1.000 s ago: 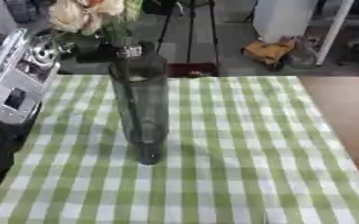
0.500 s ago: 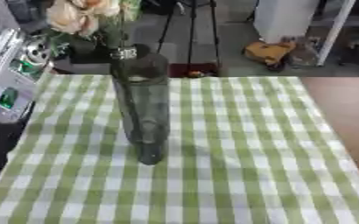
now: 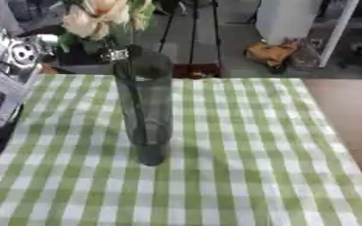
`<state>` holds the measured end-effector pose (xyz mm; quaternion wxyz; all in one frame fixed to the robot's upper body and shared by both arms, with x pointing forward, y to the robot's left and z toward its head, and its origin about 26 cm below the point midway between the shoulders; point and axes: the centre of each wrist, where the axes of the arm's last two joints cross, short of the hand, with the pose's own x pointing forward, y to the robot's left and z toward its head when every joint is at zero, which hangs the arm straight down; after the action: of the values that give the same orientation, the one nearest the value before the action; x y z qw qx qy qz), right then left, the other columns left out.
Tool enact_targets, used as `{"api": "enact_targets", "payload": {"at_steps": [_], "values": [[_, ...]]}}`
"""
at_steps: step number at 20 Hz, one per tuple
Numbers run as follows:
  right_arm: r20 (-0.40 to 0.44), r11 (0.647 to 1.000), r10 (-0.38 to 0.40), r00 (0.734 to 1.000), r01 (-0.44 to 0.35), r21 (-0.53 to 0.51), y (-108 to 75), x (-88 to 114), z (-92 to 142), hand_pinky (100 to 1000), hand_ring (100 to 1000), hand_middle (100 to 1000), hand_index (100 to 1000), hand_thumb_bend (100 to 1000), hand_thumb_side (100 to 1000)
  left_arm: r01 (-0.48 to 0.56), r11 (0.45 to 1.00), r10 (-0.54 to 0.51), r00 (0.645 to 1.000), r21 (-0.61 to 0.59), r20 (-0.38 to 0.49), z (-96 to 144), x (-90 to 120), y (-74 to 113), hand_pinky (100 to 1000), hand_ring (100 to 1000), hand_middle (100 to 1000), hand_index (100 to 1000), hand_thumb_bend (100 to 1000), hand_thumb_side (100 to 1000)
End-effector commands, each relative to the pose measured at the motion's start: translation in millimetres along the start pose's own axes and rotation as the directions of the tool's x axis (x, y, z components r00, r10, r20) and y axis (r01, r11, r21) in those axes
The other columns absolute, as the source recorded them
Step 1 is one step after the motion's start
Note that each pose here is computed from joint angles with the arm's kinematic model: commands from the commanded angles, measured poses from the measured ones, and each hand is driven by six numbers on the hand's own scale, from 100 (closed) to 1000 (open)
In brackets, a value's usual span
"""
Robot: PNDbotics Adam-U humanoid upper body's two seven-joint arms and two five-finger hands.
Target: Arrange flowers into the vase.
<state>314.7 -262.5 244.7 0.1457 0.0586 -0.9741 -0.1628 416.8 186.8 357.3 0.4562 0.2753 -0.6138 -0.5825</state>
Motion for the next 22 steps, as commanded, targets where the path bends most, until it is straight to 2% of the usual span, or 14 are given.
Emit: {"api": "enact_targets", "payload": {"at_steps": [1, 22], "values": [[0.028, 1.0, 0.009, 1.0, -0.009, 0.019, 0.8, 6, -7, 604, 718, 630, 720, 100, 786, 0.007, 0.998, -0.007, 1.0, 0.06, 0.004, 15, -2, 15.6, 872, 1000, 1000, 1000, 503, 1000], [0.042, 1.0, 0.014, 0.999, -0.014, 0.006, 0.2, 6, -9, 604, 716, 631, 720, 100, 789, 0.024, 0.998, -0.023, 1.0, 0.056, -0.016, 48, -23, 13.9, 877, 1000, 1000, 1000, 471, 1000]]}}
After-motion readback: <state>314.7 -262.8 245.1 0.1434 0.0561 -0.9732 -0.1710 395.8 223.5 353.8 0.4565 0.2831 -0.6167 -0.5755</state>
